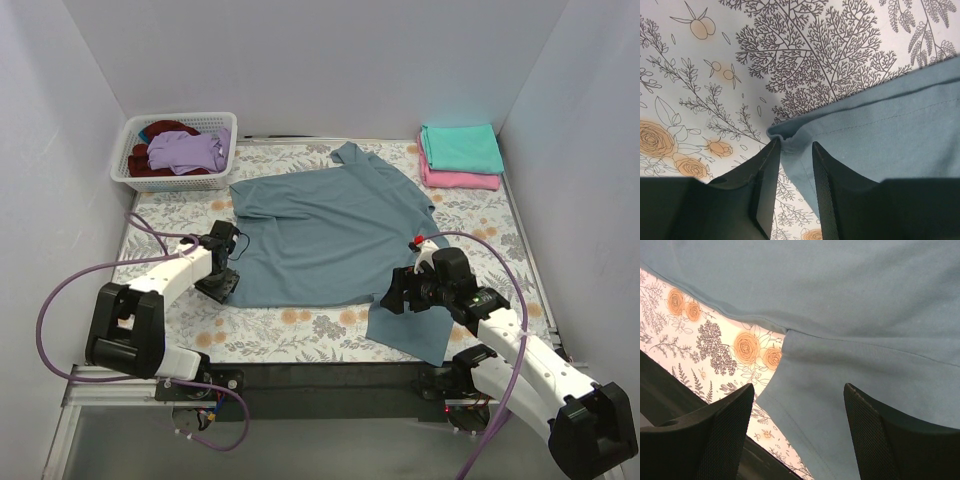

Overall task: Fold and stack the t-shirts
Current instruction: Flatten the tshirt out

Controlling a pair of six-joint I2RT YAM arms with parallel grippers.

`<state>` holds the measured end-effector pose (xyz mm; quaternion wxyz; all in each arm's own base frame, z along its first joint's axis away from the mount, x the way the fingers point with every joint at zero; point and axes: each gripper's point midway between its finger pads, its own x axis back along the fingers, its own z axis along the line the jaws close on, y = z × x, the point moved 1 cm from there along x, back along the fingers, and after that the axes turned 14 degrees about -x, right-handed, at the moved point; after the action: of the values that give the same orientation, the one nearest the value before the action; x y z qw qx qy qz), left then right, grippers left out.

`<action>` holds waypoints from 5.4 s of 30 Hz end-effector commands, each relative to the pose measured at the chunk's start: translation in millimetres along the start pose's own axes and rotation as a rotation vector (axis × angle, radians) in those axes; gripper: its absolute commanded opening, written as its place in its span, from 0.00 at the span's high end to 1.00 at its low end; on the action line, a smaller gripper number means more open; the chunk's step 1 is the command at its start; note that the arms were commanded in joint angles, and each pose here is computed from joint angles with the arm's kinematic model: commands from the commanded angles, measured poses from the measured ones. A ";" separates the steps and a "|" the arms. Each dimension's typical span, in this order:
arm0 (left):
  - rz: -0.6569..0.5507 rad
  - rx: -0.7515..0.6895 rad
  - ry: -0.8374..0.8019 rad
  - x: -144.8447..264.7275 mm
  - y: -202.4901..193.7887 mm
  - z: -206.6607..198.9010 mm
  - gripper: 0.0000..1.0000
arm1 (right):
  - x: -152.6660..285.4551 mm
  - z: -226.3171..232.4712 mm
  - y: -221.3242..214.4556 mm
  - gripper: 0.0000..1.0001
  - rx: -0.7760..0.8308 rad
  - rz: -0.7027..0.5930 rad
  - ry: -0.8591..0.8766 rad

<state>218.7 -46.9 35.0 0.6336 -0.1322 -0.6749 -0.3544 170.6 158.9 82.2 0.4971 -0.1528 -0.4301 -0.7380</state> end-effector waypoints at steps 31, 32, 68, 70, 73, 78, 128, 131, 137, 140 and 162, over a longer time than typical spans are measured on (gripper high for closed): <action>-0.133 0.005 -0.079 42.1 34.9 -4.4 1.00 | 12.1 -26.2 24.8 0.21 -0.005 -0.101 -0.215; -0.163 0.016 -0.105 51.4 40.8 -3.9 1.00 | 14.4 -29.6 27.5 0.21 -0.011 -0.113 -0.238; -0.238 0.312 -0.295 27.7 5.0 54.8 1.00 | 9.8 -84.8 76.6 0.27 -0.343 -0.145 -0.347; -0.236 0.313 -0.297 28.8 5.0 54.9 1.00 | 7.8 -68.0 82.5 0.30 -0.319 -0.128 -0.258; -0.232 0.317 -0.280 29.2 4.3 57.8 1.00 | 2.6 -35.1 89.6 0.32 -0.225 -0.104 -0.123; -0.263 0.325 -0.280 33.9 11.3 58.7 1.00 | -20.9 19.3 72.0 0.37 -0.029 0.002 -0.036; -0.022 -0.083 -0.353 18.2 -12.8 -20.1 0.66 | -31.5 -24.3 -68.9 0.47 -0.018 0.432 -0.246; -0.029 -0.069 -0.294 4.0 -8.2 -18.0 0.67 | -32.0 -24.4 -68.4 0.47 -0.020 0.430 -0.246; -0.028 -0.022 -0.220 -22.4 16.8 -17.5 0.67 | -38.4 -23.1 -63.5 0.47 -0.011 0.426 -0.246; -0.044 -0.030 -0.191 -30.5 35.4 -27.2 0.68 | -46.8 -18.9 -51.2 0.46 0.005 0.412 -0.248; -0.007 -0.005 -0.135 18.5 10.3 43.2 0.43 | -26.1 38.6 19.6 0.28 0.065 0.127 -0.101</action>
<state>223.2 -20.0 70.5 0.5444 -0.1518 -0.7384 -0.3678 194.3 213.1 97.1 0.5472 -0.1933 -0.4556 -0.6750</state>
